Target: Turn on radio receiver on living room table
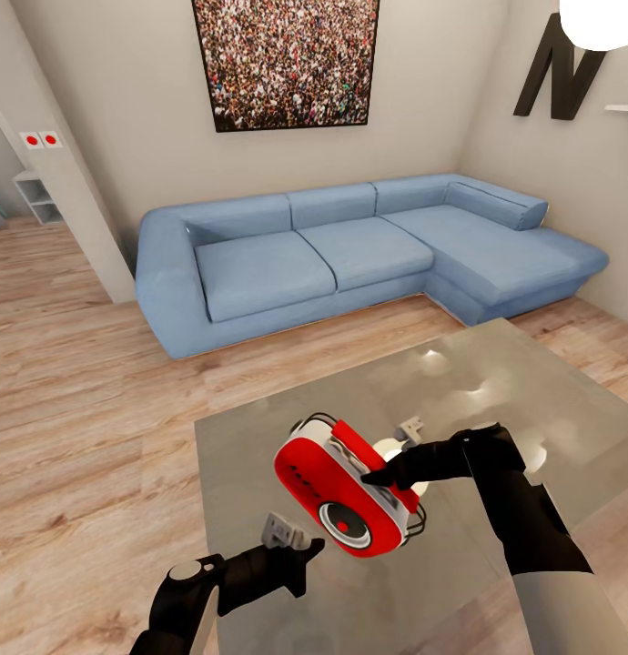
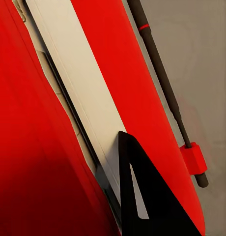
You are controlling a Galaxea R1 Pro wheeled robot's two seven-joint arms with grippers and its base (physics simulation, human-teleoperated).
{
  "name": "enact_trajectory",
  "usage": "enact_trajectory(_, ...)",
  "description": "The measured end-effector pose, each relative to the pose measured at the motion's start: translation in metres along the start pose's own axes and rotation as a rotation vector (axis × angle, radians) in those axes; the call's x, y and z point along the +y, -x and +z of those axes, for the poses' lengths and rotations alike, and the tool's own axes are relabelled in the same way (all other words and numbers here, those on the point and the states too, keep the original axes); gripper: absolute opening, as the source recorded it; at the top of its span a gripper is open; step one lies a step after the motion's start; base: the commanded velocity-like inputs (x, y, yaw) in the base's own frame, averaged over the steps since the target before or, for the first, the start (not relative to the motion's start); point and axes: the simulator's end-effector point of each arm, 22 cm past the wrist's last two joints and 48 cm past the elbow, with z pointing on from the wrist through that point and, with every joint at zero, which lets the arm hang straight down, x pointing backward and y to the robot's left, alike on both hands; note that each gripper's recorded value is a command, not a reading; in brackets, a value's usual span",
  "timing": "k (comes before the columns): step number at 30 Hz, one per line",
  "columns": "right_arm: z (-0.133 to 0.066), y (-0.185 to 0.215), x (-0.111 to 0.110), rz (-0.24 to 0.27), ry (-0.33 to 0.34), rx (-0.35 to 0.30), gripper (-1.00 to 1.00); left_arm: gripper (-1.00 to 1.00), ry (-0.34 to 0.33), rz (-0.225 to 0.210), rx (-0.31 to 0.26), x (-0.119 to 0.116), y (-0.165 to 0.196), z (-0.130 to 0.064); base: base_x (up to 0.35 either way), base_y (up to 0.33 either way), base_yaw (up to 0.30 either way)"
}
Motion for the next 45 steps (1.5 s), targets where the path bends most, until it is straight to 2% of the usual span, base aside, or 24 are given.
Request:
enact_trajectory(14, 0.000, 0.000, -0.001, -0.001, -0.002, -0.002, -1.00, -1.00, 0.003, 0.004, -0.004, 0.000, 0.001, 0.000, 0.000, 0.000, 0.000)
enact_trajectory(19, -0.001, 0.001, -0.001, -0.002, -0.003, -0.003, -1.00, -1.00, 0.001, 0.019, -0.028, 0.003, 0.017, 0.003, 0.000, 0.000, 0.000)
enact_trajectory(26, -0.001, 0.001, 0.000, -0.002, 0.001, -0.004, -1.00, -1.00, -0.021, -0.001, -0.063, 0.000, 0.031, 0.005, 0.000, 0.000, 0.000)
enact_trajectory(35, -0.001, 0.001, 0.001, -0.002, 0.007, -0.005, -1.00, -1.00, -0.023, -0.032, -0.036, 0.003, 0.016, 0.011, 0.000, 0.000, 0.000)
enact_trajectory(45, -0.001, 0.001, 0.002, -0.001, 0.011, -0.006, -1.00, -1.00, -0.025, -0.042, -0.018, 0.010, 0.011, 0.020, 0.000, 0.000, 0.000)
